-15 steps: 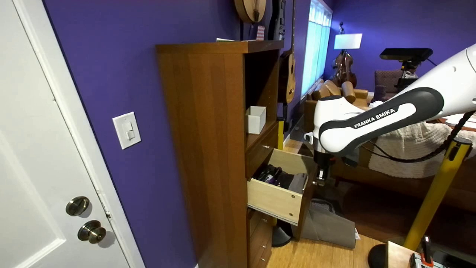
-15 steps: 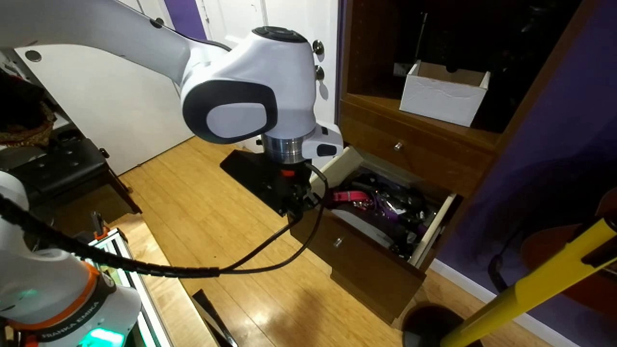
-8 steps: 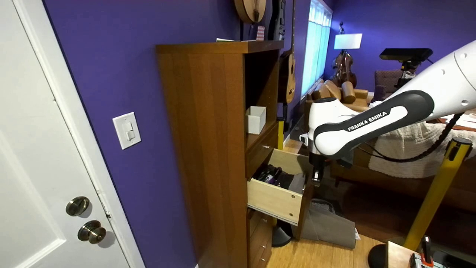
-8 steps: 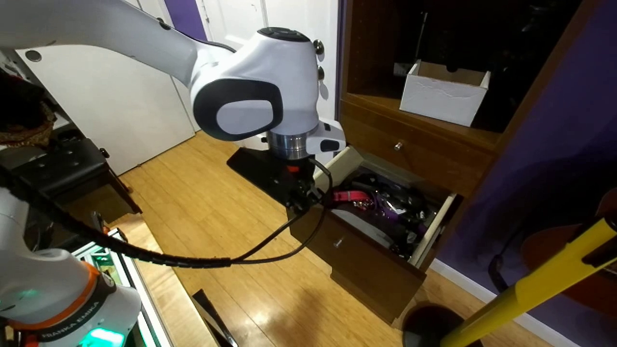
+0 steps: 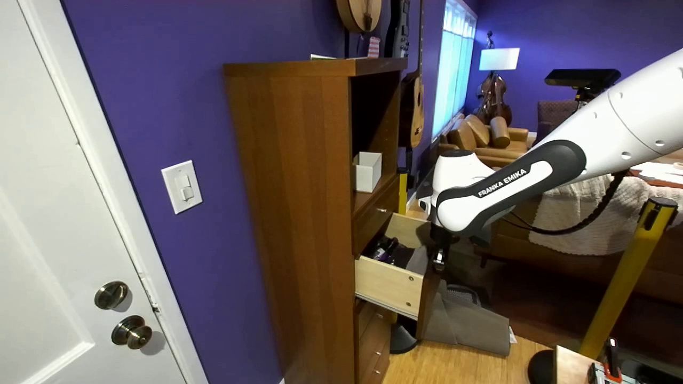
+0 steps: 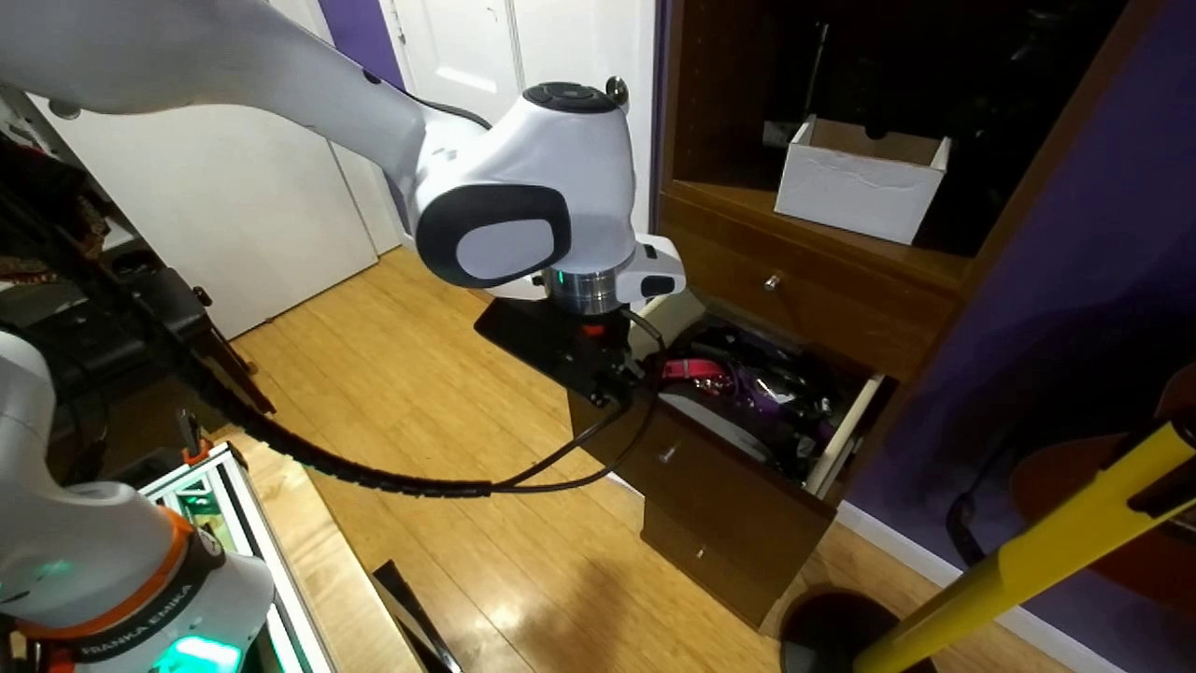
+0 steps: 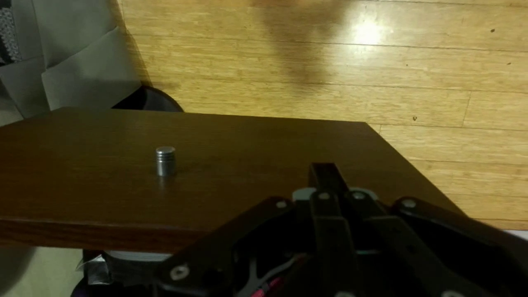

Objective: Close the open drawer

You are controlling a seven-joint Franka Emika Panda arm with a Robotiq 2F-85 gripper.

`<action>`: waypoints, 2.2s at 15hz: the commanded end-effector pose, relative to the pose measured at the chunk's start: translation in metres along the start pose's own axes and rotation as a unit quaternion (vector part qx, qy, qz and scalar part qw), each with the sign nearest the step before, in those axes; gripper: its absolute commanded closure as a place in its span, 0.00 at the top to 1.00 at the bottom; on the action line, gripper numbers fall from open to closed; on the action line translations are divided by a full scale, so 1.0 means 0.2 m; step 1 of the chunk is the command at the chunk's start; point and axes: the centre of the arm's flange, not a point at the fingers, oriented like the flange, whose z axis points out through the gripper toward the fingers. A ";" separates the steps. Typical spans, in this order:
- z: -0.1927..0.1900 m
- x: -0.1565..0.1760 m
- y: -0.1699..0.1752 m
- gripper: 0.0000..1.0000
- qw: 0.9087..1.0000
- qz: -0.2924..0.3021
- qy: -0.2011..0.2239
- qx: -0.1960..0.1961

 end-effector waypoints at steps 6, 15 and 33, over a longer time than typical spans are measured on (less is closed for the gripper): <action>0.08 0.26 0.04 0.00 0.992 -0.073 0.095 0.025; 0.17 0.54 0.00 0.00 0.979 -0.059 0.195 0.012; -0.33 0.15 -0.30 0.71 0.995 0.098 -0.003 -0.015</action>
